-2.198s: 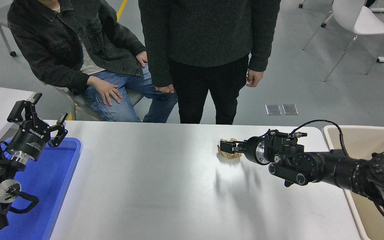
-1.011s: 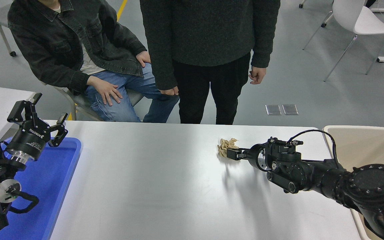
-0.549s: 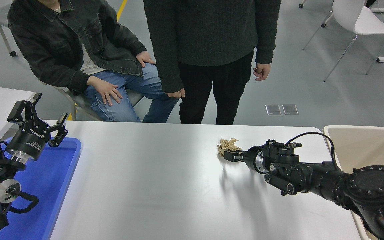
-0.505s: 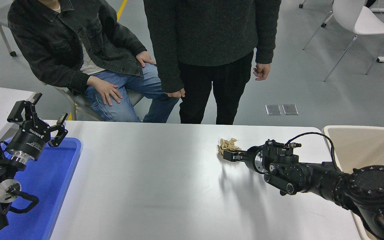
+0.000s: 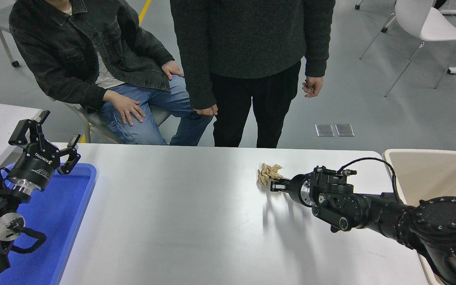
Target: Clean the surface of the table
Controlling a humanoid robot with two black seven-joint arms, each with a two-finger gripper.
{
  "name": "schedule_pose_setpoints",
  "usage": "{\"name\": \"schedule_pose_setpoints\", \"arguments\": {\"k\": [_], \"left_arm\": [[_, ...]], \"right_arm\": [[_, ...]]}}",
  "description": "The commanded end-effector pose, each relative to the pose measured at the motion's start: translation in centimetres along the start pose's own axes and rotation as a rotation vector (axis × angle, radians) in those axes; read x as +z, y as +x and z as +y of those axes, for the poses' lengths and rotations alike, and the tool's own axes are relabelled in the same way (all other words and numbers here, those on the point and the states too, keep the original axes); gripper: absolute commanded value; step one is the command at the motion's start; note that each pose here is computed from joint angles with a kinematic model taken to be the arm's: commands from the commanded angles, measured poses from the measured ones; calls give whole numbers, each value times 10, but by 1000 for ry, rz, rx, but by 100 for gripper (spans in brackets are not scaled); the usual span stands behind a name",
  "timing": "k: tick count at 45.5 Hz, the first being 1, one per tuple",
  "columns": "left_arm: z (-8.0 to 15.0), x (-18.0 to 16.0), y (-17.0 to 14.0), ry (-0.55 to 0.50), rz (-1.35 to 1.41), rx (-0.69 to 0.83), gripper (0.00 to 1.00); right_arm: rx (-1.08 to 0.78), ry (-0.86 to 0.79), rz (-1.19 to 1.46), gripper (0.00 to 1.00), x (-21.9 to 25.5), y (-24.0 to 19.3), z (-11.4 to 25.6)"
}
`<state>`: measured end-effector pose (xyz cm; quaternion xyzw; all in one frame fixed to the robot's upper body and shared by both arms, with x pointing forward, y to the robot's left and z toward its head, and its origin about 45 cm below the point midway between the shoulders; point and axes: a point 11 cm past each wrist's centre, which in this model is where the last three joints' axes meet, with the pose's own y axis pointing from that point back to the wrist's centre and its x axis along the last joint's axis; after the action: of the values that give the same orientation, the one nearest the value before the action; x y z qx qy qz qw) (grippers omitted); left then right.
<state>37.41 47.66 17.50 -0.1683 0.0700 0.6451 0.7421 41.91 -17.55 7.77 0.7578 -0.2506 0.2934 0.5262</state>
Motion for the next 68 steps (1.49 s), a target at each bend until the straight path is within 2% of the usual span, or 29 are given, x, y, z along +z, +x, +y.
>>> {"name": "schedule_pose_setpoints", "arguments": {"k": [1, 5, 6, 28, 43, 58, 68], "left_arm": [[0, 0, 0, 0, 0, 0, 100], [0, 0, 0, 0, 0, 0, 100], [0, 0, 0, 0, 0, 0, 100], [0, 0, 0, 0, 0, 0, 100], [0, 0, 0, 0, 0, 0, 100], [0, 0, 0, 0, 0, 0, 100], [0, 0, 0, 0, 0, 0, 100]], "right_arm": [[-12, 0, -10, 15, 0, -1, 0], [-34, 0, -40, 1, 0, -3, 0], [-38, -1, -51, 0, 0, -3, 0], [-37, 13, -116, 0, -8, 10, 0], [-67, 161, -190, 0, -63, 18, 6], [-20, 143, -239, 0, -7, 66, 53], [5, 141, -264, 0, 30, 93, 111]]}}
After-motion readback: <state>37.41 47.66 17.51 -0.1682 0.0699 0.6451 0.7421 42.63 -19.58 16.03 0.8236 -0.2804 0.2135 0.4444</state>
